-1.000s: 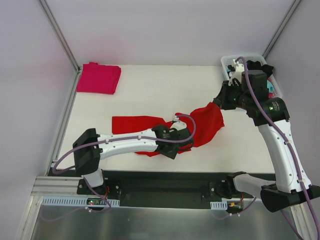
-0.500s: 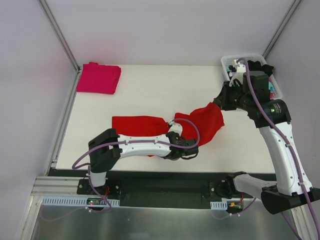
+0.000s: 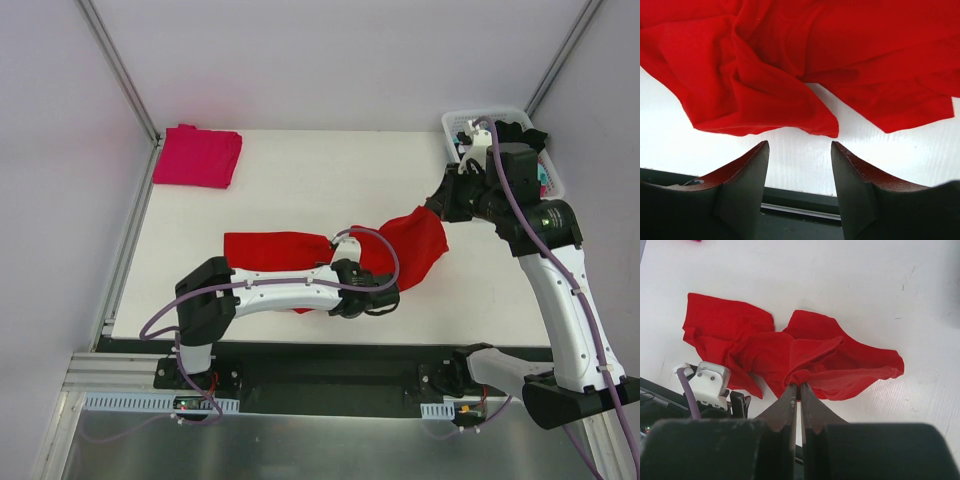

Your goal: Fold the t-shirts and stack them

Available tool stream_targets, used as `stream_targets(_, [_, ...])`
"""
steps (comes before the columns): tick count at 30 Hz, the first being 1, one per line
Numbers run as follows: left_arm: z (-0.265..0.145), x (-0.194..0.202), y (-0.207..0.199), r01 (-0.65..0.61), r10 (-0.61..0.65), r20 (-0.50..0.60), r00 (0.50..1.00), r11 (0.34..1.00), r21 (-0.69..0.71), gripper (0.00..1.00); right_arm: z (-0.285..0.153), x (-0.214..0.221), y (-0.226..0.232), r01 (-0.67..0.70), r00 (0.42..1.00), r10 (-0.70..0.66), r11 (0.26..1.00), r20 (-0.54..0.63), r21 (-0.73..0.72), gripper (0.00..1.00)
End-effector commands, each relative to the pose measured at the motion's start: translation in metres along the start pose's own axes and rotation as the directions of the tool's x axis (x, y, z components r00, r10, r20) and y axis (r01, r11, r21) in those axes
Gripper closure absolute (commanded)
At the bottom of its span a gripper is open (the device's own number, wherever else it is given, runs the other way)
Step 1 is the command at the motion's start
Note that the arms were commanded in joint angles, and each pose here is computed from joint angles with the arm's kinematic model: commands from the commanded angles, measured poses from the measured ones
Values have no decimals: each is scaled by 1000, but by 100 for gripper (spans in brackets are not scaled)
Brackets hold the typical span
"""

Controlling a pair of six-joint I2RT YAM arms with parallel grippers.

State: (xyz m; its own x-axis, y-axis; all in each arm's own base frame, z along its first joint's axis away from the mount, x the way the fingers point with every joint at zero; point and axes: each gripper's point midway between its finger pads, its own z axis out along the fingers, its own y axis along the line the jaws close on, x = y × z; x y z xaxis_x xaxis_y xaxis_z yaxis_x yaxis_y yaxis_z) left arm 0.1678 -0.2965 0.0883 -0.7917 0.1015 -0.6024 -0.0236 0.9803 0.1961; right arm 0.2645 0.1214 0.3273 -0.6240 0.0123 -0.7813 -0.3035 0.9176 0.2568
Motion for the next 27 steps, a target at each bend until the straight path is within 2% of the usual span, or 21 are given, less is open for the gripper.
stream_targets(1, [-2, -9, -8, 60, -60, 27, 998, 998, 2, 47, -8, -8, 5, 6, 999, -5, 1000, 50, -23, 95])
stream_targets(15, [20, 9, -19, 91, -91, 10, 996, 996, -16, 49, -11, -5, 4, 12, 999, -10, 1000, 48, -24, 95])
stream_targets(27, [36, 15, -9, 110, -110, 17, 994, 994, -27, 52, -13, -3, 6, 14, 999, -12, 999, 50, -31, 95])
